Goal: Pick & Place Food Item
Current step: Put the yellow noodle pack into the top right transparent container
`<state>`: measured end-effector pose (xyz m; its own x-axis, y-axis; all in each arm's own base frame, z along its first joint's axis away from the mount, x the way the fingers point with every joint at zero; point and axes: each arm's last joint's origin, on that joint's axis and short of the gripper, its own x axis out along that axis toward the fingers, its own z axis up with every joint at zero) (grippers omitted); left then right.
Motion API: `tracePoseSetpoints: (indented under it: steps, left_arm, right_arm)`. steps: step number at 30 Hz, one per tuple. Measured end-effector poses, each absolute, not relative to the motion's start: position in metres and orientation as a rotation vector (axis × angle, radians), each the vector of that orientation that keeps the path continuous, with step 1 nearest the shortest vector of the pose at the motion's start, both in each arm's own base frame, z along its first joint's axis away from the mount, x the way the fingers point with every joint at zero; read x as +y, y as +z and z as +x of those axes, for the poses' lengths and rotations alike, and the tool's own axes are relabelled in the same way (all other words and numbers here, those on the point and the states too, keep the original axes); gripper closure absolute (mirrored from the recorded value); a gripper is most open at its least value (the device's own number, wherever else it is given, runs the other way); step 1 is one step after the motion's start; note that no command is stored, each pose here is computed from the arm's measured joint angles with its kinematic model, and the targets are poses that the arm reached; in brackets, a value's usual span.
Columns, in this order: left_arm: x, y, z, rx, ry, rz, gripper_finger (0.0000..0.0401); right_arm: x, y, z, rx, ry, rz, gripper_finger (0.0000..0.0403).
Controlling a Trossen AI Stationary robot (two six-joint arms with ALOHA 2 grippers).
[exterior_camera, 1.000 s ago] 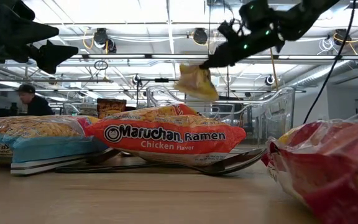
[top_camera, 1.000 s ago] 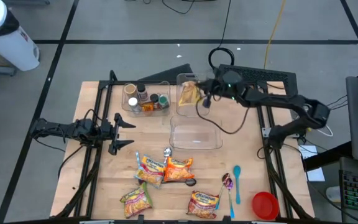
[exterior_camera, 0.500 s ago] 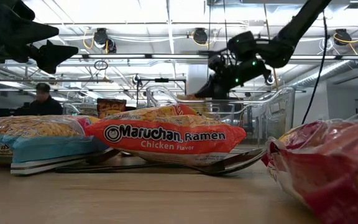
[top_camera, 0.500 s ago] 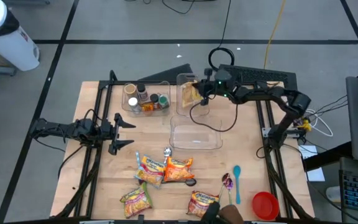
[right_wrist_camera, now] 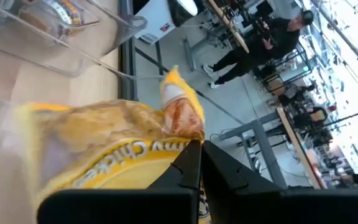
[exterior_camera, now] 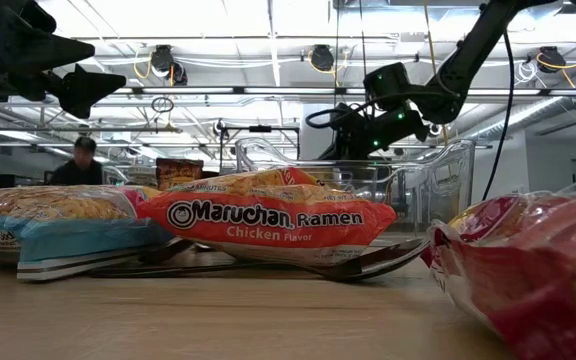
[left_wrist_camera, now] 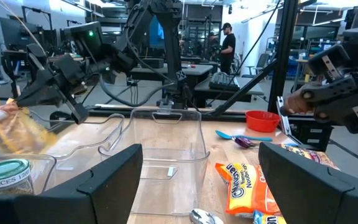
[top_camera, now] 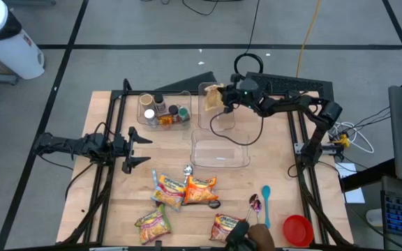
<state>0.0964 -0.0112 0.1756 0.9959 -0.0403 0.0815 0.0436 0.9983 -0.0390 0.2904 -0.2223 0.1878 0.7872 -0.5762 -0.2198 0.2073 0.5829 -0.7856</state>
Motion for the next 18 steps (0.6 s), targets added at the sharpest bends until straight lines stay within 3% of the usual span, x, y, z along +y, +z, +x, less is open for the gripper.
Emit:
tracePoseSetpoints:
  steps: [9,18]
  left_arm:
    - [-0.011,0.176,0.096,-0.081,-0.042,-0.041,0.0077]
    - [-0.011,0.176,0.096,-0.081,-0.042,-0.041,0.0077]
  right_arm:
    - [-0.232,0.187,0.282,0.484,-0.529,-0.738,0.0369]
    - [-0.236,0.188,0.28,0.482,-0.547,-0.707,0.0265]
